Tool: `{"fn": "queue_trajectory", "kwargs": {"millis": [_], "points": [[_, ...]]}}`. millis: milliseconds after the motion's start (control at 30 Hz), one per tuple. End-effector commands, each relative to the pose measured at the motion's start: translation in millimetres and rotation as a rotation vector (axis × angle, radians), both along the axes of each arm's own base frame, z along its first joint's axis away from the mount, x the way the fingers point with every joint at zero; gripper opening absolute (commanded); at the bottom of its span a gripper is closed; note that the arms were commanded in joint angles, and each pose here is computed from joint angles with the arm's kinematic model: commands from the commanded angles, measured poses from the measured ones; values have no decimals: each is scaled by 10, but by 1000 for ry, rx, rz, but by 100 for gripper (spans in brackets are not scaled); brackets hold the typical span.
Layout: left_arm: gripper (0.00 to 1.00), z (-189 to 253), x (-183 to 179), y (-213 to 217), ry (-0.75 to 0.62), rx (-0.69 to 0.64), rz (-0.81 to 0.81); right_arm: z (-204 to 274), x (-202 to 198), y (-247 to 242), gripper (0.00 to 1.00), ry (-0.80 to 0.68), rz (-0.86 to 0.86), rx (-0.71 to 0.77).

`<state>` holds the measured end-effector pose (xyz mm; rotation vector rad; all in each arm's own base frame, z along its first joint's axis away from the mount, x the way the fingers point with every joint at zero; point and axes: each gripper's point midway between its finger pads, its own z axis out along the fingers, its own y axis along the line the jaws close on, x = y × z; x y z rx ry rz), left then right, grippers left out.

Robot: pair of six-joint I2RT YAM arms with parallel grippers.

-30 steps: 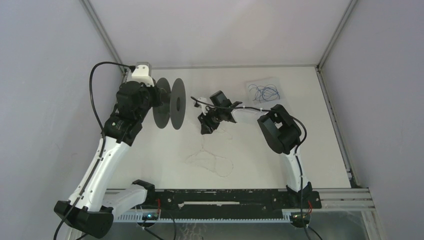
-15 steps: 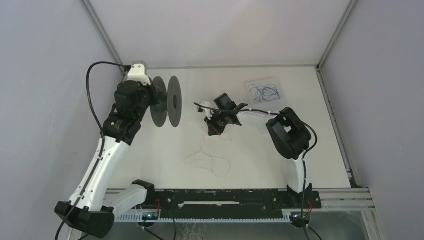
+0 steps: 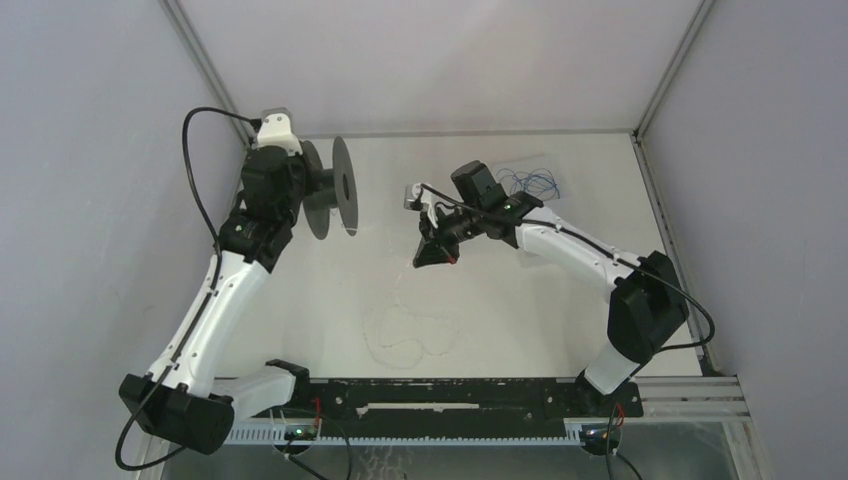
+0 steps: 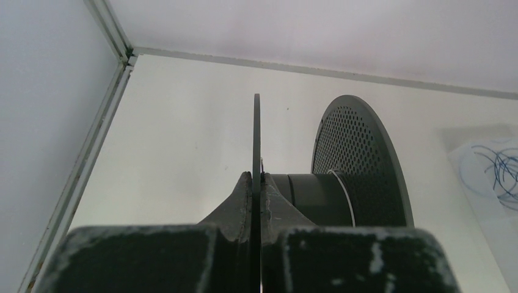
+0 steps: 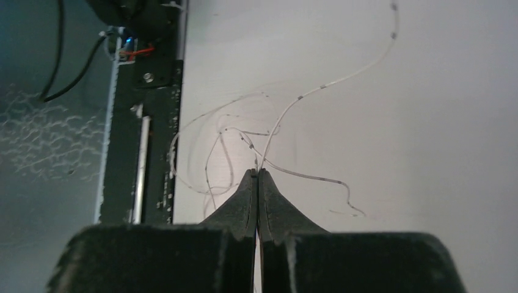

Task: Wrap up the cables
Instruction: Wrap the cable around the cable reel.

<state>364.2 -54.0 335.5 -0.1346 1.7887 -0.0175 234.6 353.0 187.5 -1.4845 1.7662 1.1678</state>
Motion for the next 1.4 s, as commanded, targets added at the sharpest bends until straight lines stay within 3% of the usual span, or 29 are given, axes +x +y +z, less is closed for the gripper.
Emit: {"fn": "queue_trajectory", "kwargs": {"millis": [0,200,700,967,1367], "points": [[0,783,131,113,-230,-62,83,408,-347,22,0,-16,127,79],[0,651,219,117,-223,30,110,865,-393,-9,0,-30,119,137],[0,142,155,-217,-184,278,-43,2071,198,-439,0,-140,-159,312],[0,-3,42,-495,-177,338,-212,2391,774,-749,0,-246,-405,321],[0,-169,-215,-767,-152,353,-444,2471,1561,-1162,0,-342,-681,291]]}}
